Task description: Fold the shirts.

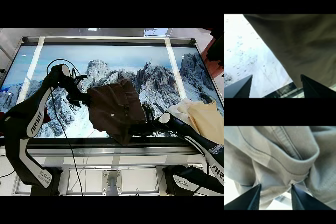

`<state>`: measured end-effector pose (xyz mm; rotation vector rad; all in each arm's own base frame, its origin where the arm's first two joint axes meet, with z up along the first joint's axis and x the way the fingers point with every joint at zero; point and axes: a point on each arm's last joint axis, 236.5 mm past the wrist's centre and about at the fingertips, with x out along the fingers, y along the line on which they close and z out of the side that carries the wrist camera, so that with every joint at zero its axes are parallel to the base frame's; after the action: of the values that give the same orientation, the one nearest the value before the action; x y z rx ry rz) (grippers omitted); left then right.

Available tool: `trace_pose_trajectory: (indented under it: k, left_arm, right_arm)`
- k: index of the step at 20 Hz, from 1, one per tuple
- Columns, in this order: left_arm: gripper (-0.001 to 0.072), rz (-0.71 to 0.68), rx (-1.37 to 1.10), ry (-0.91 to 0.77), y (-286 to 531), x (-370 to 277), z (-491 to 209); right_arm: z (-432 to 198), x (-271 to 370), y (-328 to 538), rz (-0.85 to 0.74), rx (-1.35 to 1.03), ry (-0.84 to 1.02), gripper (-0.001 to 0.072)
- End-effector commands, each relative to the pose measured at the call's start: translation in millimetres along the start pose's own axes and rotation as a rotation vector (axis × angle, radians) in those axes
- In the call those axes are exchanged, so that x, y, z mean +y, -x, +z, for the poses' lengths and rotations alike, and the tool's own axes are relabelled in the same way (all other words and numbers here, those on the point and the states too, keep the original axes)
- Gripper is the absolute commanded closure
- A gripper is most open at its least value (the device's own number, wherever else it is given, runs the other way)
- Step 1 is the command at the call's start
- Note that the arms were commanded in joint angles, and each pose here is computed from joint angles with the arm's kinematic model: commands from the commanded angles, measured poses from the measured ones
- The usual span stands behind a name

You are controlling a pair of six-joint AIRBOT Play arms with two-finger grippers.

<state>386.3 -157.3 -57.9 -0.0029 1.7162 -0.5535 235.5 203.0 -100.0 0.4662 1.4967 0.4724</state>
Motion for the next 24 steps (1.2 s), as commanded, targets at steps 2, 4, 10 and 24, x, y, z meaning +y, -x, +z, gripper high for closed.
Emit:
trace_pose_trajectory:
  k: [2,4,10,24]
  left_arm:
    - [0.0003,-0.057,-0.001,-0.004,-1.0,-10.0,-0.3]
    - [0.0003,-0.085,-0.002,-0.004,-0.5,-16.6,0.1]
    - [0.0138,-0.371,-0.230,-0.022,41.3,-92.7,44.8]
    - [0.0243,0.227,-0.123,-0.814,-47.3,-242.8,-26.1]
  right_arm:
    - [16.5,-4.0,-0.4,-0.014,-0.069,-0.040,0.0263]
    - [25.9,-6.3,-5.0,-0.009,-0.101,-0.092,0.0264]
    - [14.7,22.8,4.7,0.078,-0.034,0.024,0.0264]
    - [57.6,-85.2,211.6,-0.383,-0.342,0.001,0.0262]
